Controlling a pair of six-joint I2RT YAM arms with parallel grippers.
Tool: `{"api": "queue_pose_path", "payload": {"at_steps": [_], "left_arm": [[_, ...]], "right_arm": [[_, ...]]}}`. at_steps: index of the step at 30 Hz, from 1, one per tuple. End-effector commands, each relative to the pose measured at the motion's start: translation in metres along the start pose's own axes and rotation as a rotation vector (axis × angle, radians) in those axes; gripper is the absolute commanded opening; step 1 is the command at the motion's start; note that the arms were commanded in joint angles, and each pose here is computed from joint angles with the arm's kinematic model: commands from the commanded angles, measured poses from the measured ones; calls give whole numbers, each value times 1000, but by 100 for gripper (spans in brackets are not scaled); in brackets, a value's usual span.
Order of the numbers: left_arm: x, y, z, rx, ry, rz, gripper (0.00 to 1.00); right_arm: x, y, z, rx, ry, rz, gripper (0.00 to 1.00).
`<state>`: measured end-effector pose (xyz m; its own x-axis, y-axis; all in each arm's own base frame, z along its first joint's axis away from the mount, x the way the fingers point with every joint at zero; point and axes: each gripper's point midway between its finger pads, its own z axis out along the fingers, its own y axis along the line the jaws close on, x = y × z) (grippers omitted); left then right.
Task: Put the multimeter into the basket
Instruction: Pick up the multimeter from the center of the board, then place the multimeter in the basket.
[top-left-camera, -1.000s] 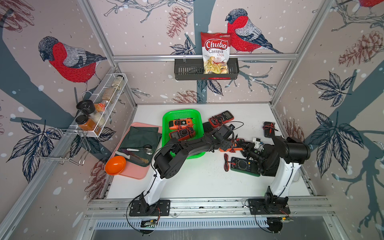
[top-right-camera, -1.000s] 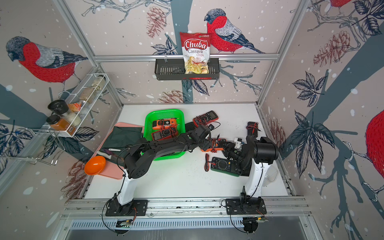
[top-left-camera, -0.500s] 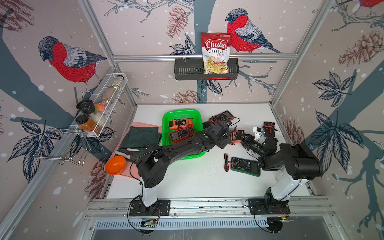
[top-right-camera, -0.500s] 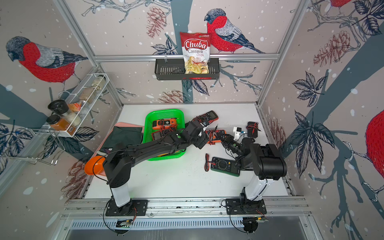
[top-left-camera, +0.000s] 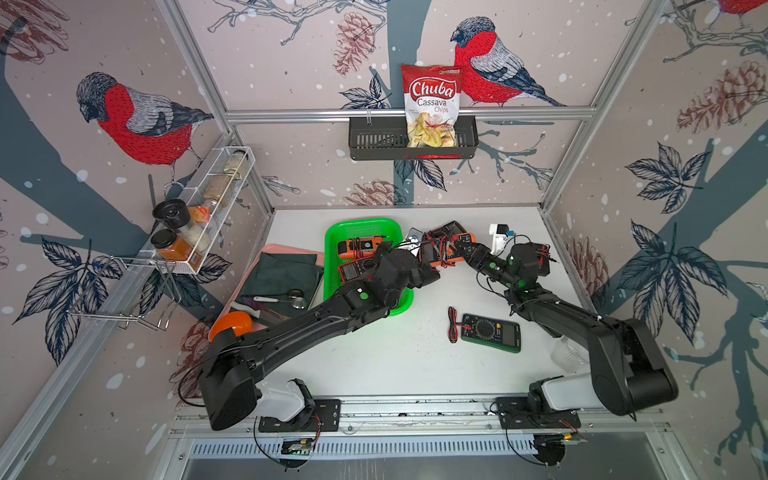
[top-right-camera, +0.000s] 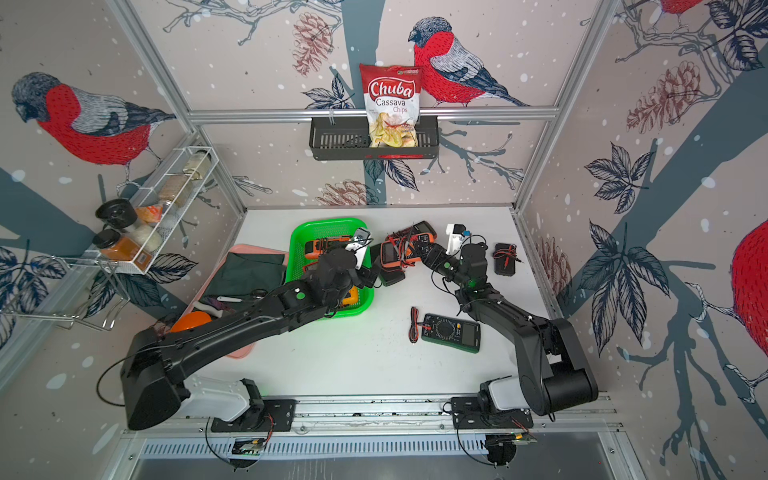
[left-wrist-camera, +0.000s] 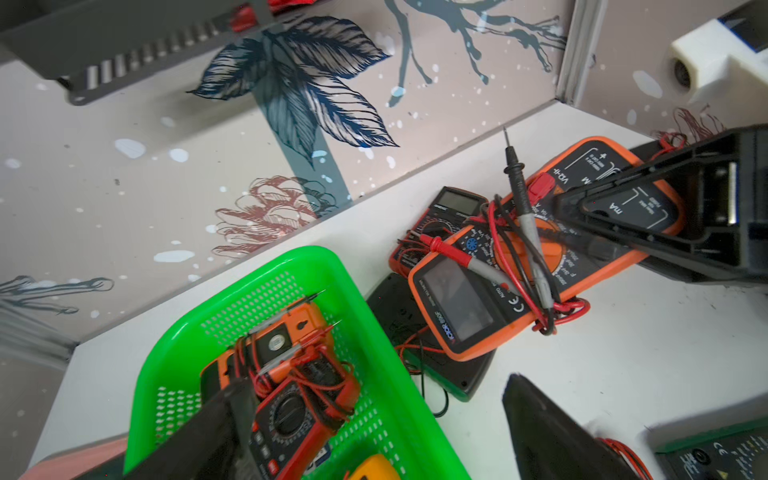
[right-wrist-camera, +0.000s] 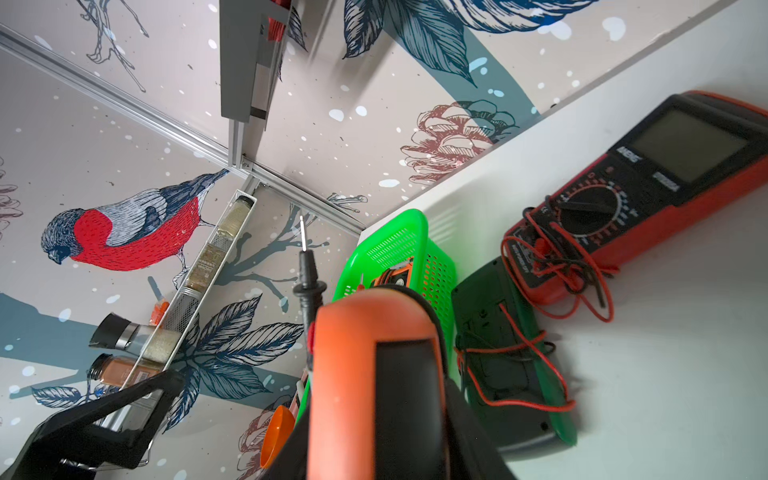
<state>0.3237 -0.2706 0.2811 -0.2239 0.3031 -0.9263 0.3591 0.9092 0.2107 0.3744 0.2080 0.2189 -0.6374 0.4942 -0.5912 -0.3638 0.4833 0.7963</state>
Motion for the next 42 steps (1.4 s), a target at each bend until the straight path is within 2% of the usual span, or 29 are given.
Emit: {"api": "queue_pose_path", "payload": {"at_steps": [1, 7, 14, 19, 27, 32, 42], "left_arm": [[-10, 33, -13, -107, -70, -69, 96], [22, 73, -28, -185, -36, -106, 96], [53, 71, -50, -96, -11, -126, 96], [73, 96, -73, -174, -3, -215, 96], [68, 128, -103, -273, -59, -285, 96], [66, 125, -103, -253, -57, -284, 96], [74, 113, -92, -218, -12, -252, 96]], "right_arm": [[-12, 27, 9, -27, -46, -56, 0], [0, 76, 33, -101, -37, -65, 0], [22, 103, 67, -138, 25, -61, 0], [48, 116, 87, -150, 75, -40, 0], [115, 126, 101, -103, 151, 12, 0], [146, 131, 106, -81, 176, 27, 0], [193, 112, 128, -107, 286, 161, 0]]}}
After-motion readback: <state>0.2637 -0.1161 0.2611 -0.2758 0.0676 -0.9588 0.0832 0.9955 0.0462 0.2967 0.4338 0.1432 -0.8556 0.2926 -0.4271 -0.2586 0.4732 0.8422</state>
